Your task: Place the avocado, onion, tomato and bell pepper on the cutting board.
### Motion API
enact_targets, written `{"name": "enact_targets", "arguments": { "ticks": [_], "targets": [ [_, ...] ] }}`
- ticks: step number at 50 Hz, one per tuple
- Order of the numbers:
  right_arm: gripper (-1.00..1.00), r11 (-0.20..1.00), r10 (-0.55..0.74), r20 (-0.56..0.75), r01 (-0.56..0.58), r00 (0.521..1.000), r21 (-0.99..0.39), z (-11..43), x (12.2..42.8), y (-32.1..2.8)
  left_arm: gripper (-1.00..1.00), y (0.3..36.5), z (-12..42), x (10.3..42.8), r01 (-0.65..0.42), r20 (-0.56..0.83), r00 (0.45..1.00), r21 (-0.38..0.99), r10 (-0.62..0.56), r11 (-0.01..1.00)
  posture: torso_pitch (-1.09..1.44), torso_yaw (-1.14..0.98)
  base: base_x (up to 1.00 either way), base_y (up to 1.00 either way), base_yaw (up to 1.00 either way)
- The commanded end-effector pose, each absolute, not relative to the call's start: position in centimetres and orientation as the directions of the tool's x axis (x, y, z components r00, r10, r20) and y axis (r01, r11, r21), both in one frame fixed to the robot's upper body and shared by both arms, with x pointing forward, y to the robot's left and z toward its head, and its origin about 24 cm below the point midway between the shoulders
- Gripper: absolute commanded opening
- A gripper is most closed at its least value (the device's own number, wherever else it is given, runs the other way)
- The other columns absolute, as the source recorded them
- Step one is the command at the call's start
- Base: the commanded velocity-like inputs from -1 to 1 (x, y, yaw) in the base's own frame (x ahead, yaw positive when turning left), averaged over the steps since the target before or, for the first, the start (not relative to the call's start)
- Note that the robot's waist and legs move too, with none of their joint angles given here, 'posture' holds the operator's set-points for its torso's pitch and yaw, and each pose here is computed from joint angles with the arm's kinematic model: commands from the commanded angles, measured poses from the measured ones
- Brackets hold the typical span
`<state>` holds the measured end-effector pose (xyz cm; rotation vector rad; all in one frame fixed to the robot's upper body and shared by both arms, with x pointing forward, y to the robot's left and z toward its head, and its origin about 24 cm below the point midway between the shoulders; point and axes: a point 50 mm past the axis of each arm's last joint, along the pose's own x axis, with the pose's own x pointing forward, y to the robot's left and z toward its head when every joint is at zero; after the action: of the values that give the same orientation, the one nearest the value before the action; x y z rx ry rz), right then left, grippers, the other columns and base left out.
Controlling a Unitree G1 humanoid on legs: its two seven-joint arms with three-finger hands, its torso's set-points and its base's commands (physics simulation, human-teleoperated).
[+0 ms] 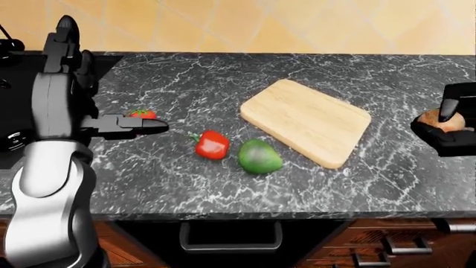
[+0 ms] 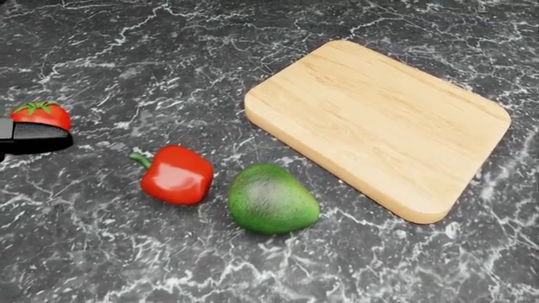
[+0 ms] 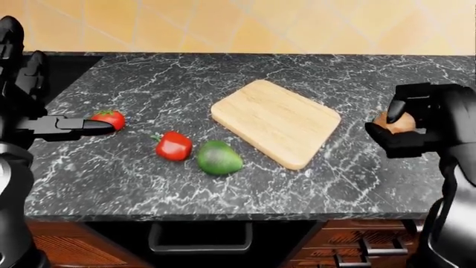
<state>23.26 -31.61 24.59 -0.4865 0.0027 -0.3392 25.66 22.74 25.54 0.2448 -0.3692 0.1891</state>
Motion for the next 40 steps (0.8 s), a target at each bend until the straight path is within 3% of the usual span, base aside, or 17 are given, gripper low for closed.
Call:
{"name": "enact_targets", "arguments": {
  "ticks": [1,11,23,40],
  "targets": [
    [-0.94,0.803,-0.315,0.161,0.353,0.935,-0.481,26.7,23.8,-31.2,1.0,22.7,27.0,25.0,-0.249,0.454,0.881,0.203,0.134,0.947,0.0,0.0,0.0,0.0,0.0],
    [-0.95,0.819,-0.206,0.185,0.273,0.961,-0.504,29.8,30.9,-28.5,1.0,22.7,26.8,25.1,-0.249,0.453,0.881,0.201,0.136,0.947,0.0,0.0,0.0,0.0,0.0],
    [-0.96,0.84,-0.137,0.202,0.222,0.97,-0.494,30.6,35.9,-26.4,1.0,22.5,26.6,25.2,-0.241,0.447,0.885,0.203,0.129,0.949,0.0,0.0,0.0,0.0,0.0],
    [-0.96,0.856,-0.074,0.15,0.14,0.986,-0.498,27.9,37.7,-24.5,1.0,22.3,26.8,25.5,-0.233,0.445,0.887,0.203,0.123,0.951,0.0,0.0,0.0,0.0,0.0]
  ]
}}
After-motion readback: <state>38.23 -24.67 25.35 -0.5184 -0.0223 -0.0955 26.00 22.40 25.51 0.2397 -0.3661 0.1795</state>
